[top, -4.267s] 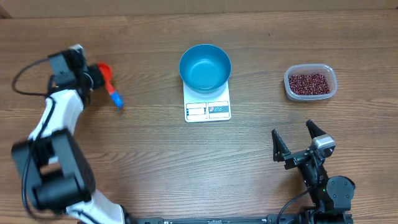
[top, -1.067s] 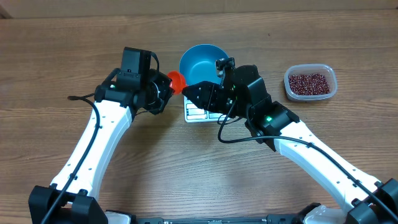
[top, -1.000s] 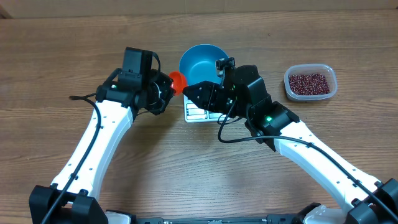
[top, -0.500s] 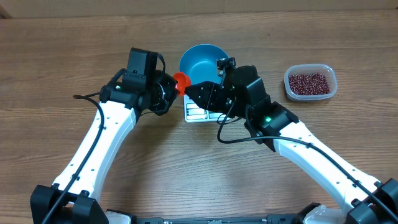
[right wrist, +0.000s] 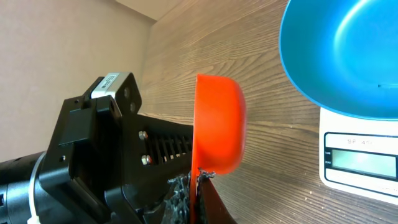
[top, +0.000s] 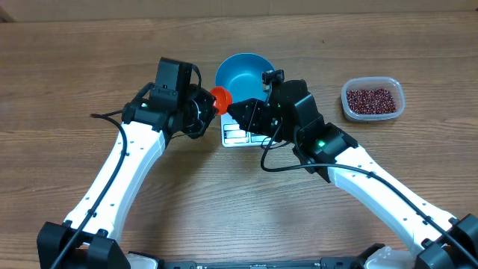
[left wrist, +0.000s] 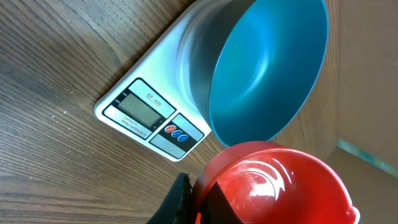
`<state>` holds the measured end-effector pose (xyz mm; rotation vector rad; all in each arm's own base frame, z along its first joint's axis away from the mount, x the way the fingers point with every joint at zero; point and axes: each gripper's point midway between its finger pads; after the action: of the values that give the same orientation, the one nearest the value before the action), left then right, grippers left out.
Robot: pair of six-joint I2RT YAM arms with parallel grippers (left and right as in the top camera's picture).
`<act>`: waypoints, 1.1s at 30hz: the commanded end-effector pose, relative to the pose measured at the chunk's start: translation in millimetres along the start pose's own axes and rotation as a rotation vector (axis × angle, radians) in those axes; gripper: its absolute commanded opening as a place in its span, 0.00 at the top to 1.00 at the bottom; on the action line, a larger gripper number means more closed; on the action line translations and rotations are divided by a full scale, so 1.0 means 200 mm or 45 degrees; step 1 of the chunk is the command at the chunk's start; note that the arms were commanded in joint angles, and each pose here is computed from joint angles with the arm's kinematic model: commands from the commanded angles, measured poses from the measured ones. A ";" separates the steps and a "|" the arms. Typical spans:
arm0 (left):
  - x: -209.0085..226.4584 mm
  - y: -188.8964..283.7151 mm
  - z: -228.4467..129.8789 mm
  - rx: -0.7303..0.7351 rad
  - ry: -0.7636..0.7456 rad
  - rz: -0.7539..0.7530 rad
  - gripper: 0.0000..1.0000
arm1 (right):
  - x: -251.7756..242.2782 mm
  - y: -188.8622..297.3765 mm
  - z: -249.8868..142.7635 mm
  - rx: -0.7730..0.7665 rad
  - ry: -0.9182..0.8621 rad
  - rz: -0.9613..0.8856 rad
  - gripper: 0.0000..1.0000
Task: Scoop item into bowl and weigh 150g on scale
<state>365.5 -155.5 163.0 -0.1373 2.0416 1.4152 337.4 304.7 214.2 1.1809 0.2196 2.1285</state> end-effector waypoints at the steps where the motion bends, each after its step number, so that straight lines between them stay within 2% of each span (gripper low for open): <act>1: 0.00 -0.01 -0.04 0.036 -0.042 0.010 0.86 | 0.05 0.00 0.01 -0.005 0.021 0.023 0.96; 7: 0.01 0.00 0.04 -0.045 -0.085 0.012 0.71 | 0.00 0.01 0.02 0.002 0.011 -0.004 0.96; 14: 0.00 0.02 0.18 -0.149 -0.208 0.012 0.62 | -0.12 0.06 0.01 0.071 0.028 -0.047 0.96; 16: -0.03 0.04 0.22 -0.174 -0.398 -0.014 0.59 | -0.15 0.09 0.02 0.090 0.098 -0.026 0.96; 22: -0.17 0.08 0.23 -0.224 -0.984 -0.094 0.36 | -0.29 0.34 0.15 0.017 0.145 -0.133 0.96; 29: -0.36 0.24 0.12 -0.195 -1.368 -0.207 0.13 | -0.43 0.82 0.38 -0.126 0.178 -0.354 0.96; 33: -0.38 0.31 0.03 -0.168 -1.506 -0.189 0.15 | -0.49 0.98 0.45 -0.162 0.163 -0.446 0.96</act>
<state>404.9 -129.5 231.6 0.3323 1.0850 1.1909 347.1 93.2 263.5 0.9688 0.3262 1.8625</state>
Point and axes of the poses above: each gripper's point midway between its finger pads, its own y axis back along the fingers, its own x axis along the line the jaws close on, z = x × y, and after that the axes turned 13 degrees about y, right-handed
